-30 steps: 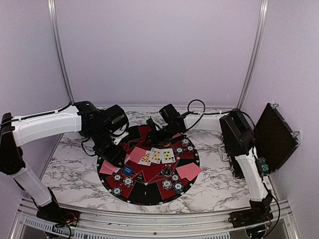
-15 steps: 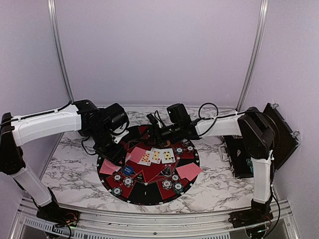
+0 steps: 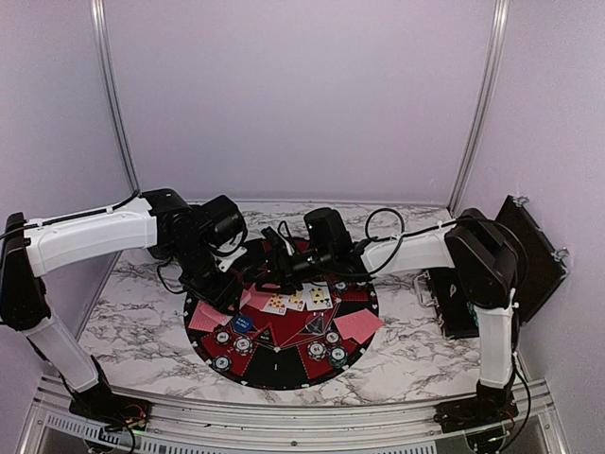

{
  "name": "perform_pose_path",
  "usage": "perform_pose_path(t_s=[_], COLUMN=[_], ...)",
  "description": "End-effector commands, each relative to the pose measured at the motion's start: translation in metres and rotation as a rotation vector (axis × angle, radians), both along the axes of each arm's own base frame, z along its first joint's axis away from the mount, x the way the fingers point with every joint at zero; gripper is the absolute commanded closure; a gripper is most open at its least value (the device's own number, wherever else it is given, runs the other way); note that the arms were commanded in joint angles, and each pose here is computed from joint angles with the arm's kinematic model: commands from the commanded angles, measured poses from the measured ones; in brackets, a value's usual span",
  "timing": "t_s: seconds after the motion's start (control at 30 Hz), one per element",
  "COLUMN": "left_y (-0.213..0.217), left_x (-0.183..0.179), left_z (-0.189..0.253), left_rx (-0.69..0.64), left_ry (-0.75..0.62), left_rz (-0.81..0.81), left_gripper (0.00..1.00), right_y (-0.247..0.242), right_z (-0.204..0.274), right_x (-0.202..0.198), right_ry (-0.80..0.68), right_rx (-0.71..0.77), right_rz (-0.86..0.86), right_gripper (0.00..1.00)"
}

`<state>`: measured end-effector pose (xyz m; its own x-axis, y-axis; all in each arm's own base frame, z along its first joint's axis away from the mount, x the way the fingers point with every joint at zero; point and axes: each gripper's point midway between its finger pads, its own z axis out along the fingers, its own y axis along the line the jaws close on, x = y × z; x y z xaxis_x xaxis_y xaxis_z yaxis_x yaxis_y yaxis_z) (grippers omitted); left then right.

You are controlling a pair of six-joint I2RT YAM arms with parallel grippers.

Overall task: Distribute texas hold em gaming equipment
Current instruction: Place the poker card in the community card area, then adjust the poker card at the face-down deck piles.

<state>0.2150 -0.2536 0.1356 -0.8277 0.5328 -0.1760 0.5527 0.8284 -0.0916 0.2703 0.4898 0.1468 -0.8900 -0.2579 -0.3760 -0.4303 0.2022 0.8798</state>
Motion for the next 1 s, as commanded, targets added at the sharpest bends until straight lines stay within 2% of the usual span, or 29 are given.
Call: perform_pose_path(t_s=[0.0,0.3,0.53,0.67,0.77,0.97], left_y=[-0.005,-0.008,-0.009,-0.01,-0.01,-0.01], left_x=[0.003,0.004,0.005,0.005,0.005,0.005], left_z=[0.006,0.006,0.009,0.01,0.01,0.012], left_rx=[-0.012,-0.014,-0.021,-0.023,-0.024,-0.027], left_ry=[-0.002,-0.001,-0.007,-0.009,-0.01,-0.014], left_rz=[-0.011,-0.018,-0.018,-0.019,-0.019,-0.022], left_gripper=[0.47,0.47,0.47,0.47,0.47,0.47], right_y=[0.01,0.024,0.026,0.027,0.027,0.024], right_z=[0.026,0.02,0.004,-0.004,-0.01,-0.016], right_x=[-0.012,-0.029,-0.029,-0.027,-0.026,-0.021], right_ry=[-0.034,-0.026,-0.005,0.0,0.004,-0.007], right_rx=[0.065,0.064,0.033,0.016,0.001,-0.033], right_rz=[0.03,0.074,0.071,0.066,0.059,0.038], right_gripper=[0.25,0.28,0.38,0.5,0.63,0.76])
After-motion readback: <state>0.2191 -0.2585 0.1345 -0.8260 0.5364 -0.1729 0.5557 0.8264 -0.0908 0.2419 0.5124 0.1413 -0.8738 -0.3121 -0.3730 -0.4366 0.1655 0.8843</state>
